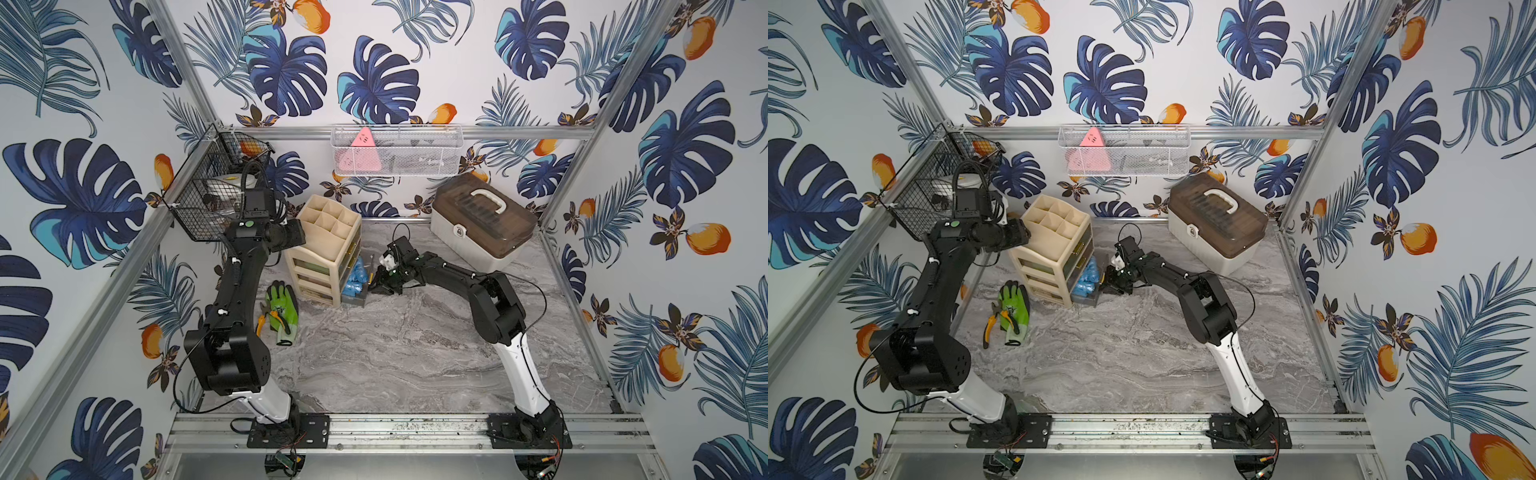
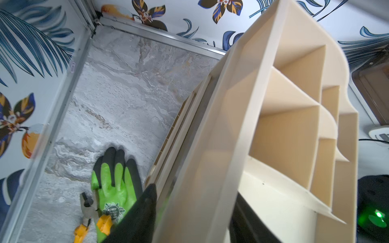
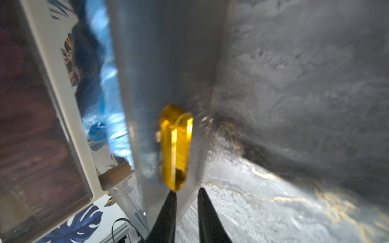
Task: Sort the rolls of trash bags by color and place them into the drawer
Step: Close the drawer of the storage box, then adjust the storage box at the center of the board, then reset both arms
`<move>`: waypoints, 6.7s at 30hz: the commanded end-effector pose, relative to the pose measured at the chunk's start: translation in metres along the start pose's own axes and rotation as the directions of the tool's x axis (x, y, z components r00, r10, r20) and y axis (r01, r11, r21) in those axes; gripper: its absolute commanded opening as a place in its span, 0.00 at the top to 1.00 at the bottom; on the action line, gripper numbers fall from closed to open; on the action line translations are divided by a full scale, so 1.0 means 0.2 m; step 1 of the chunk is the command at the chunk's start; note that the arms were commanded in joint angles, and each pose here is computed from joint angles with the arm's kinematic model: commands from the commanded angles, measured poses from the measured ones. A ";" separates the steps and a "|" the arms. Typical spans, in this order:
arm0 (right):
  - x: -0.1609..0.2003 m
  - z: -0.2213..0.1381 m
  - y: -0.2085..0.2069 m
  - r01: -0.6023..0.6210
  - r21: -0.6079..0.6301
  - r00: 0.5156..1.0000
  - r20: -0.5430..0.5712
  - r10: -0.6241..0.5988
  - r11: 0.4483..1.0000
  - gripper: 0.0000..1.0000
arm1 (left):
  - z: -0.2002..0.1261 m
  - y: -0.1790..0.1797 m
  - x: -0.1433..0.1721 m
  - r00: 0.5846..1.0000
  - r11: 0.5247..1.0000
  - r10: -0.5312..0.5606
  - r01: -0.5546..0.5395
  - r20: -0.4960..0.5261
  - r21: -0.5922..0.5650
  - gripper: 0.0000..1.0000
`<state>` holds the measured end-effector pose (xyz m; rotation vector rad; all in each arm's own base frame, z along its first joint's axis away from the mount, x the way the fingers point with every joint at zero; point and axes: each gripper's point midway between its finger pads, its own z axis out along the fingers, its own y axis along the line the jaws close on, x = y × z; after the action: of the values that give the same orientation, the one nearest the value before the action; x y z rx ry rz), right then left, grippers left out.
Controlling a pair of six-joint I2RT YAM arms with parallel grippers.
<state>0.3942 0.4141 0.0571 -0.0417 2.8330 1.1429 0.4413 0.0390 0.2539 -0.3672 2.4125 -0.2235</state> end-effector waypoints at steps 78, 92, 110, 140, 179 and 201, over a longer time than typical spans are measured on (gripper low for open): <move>-0.09 0.03 0.13 -0.003 -0.178 1.000 0.018 0.006 0.984 0.79 | 0.09 -0.21 0.48 0.929 0.992 0.068 -0.026 -0.363 0.120 0.46; -0.03 -0.43 -0.27 0.009 0.004 0.995 0.104 -0.009 1.000 0.66 | 0.04 -0.34 0.51 0.921 0.975 0.066 0.023 -0.384 0.221 0.40; 0.00 -1.03 -0.30 0.181 0.230 0.924 0.292 -0.245 0.956 0.16 | -0.35 -0.21 0.17 0.998 0.992 -0.037 0.043 -0.051 0.119 0.01; -0.11 -1.68 -0.46 0.075 0.484 0.464 0.757 -0.460 0.872 0.00 | -0.18 0.18 0.25 0.815 0.995 0.056 0.001 0.576 -0.099 0.01; -0.06 -1.49 -1.40 -0.182 0.740 0.404 0.657 -0.637 0.648 0.00 | 0.45 0.21 0.74 0.780 0.968 0.244 -0.159 0.577 -0.195 0.01; -0.07 -1.48 -1.44 -0.171 0.716 0.447 0.668 -0.595 0.677 0.00 | 0.56 0.11 0.74 0.821 0.952 0.305 -0.269 0.482 -0.145 0.01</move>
<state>0.4025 -0.0002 0.0704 0.1551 1.9450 -0.1639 0.3989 0.0070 0.0702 -0.0865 1.9429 0.1021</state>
